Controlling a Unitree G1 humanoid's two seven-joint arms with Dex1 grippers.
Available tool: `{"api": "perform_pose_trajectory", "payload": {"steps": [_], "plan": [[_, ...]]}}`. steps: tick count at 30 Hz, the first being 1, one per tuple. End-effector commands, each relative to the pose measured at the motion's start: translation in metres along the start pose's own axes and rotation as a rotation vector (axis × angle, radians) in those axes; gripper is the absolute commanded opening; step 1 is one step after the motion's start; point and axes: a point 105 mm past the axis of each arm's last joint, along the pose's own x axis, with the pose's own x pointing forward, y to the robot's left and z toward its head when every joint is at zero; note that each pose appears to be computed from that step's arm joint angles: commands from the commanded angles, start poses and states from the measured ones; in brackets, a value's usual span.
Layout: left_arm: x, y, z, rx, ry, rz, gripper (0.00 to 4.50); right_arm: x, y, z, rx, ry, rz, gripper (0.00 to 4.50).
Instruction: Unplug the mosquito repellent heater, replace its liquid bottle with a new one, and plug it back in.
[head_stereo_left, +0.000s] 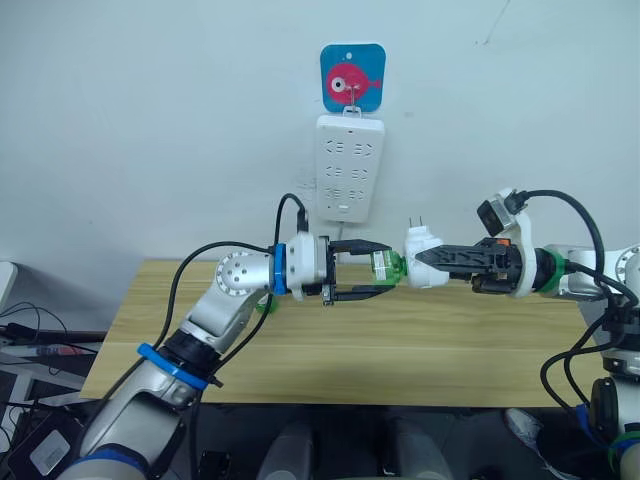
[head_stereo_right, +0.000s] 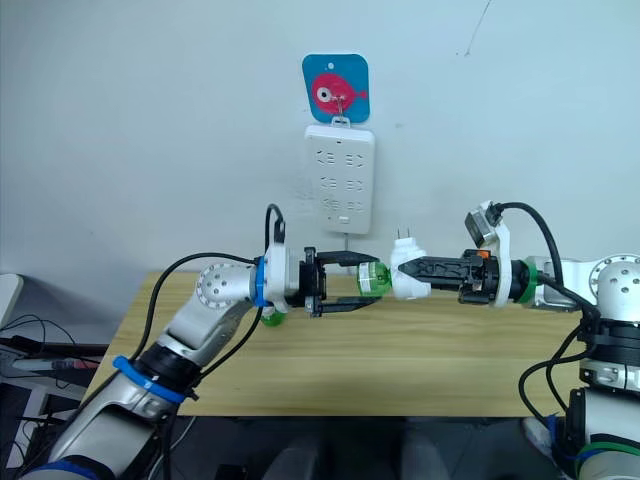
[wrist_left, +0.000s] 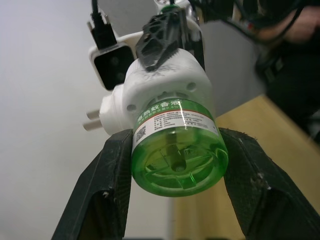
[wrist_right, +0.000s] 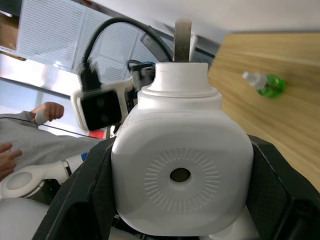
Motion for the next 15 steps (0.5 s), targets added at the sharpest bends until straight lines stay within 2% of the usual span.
{"api": "perform_pose_trajectory", "payload": {"steps": [1, 4, 7, 15], "plan": [[-0.006, 0.001, 0.037, -0.459, -0.132, -0.062, 2.25, 0.0, 0.01, -0.001, -0.046, 0.03, 0.004, 3.0], [-0.021, 0.002, 0.032, -0.785, -0.146, -0.089, 2.25, 0.002, 0.013, -0.001, -0.057, 0.034, 0.012, 3.0], [-0.033, 0.0, 0.023, -0.973, -0.142, -0.101, 2.25, 0.003, 0.015, 0.0, -0.064, 0.027, 0.018, 3.0], [-0.05, -0.013, 0.006, -1.061, -0.065, -0.068, 2.25, -0.01, 0.005, 0.008, -0.038, -0.039, -0.052, 3.0]]}}
